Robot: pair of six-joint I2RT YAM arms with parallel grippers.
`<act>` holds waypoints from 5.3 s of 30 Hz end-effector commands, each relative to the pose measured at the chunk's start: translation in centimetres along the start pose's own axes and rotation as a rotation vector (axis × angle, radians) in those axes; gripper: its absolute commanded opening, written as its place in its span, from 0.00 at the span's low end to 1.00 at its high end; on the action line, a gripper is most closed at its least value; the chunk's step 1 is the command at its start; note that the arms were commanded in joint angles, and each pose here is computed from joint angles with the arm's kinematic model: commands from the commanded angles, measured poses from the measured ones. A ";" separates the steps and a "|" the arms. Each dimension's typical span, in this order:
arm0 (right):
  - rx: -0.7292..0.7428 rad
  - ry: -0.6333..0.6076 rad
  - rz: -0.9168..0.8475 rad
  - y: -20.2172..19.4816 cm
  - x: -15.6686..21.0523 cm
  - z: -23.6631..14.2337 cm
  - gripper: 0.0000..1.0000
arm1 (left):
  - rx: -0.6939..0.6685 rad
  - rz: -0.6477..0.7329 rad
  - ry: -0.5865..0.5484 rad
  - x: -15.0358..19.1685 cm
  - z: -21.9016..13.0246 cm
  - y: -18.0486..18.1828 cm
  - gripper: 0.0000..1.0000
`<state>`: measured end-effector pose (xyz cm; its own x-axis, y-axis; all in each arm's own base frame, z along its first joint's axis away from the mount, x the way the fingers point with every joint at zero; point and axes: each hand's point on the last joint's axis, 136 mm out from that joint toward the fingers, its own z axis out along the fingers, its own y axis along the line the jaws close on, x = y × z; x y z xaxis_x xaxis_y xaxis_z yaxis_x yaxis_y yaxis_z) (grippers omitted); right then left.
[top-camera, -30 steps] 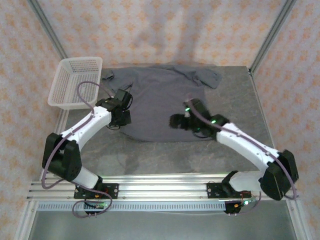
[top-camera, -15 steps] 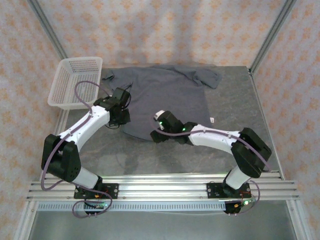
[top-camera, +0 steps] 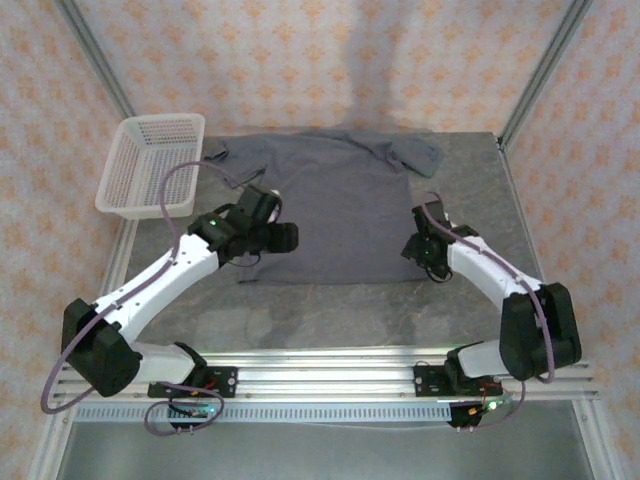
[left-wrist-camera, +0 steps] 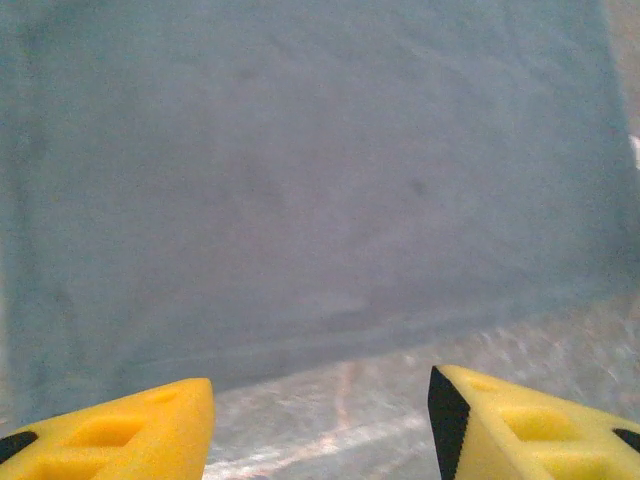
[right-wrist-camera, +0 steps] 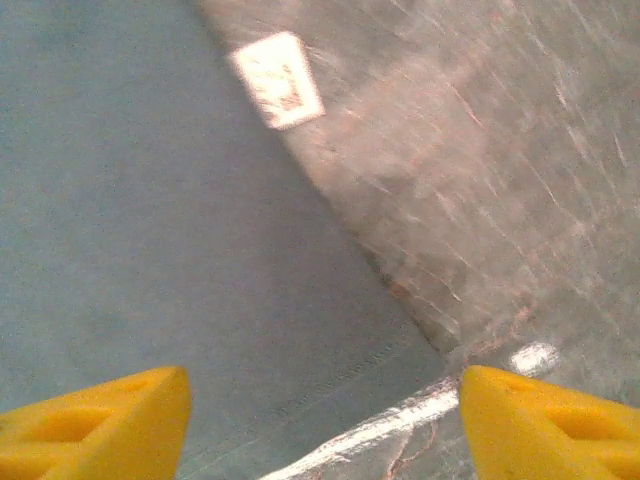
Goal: Fold the inside-out t-shirt
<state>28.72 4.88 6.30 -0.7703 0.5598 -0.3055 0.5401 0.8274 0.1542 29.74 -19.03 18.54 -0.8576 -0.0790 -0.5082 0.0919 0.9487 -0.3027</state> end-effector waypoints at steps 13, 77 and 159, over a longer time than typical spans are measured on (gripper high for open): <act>0.014 0.287 0.387 0.6 4.5 3.6 0.65 | -0.033 0.061 0.045 1.3 1.8 -0.5 0.61; -0.386 0.122 0.547 7.8 -3.1 -7.6 0.00 | 0.238 0.509 0.042 4.0 11.9 -15.6 0.88; -0.442 -0.473 -0.378 22.4 -3.1 -2.7 0.00 | 0.645 0.214 -0.016 -11.6 -12.4 -21.0 0.00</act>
<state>39.98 24.72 11.86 -0.5632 0.1565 -0.8114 -0.0718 0.9689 0.2368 34.01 -34.03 39.66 -0.7814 0.0289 -0.6234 0.5044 0.6174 -0.6036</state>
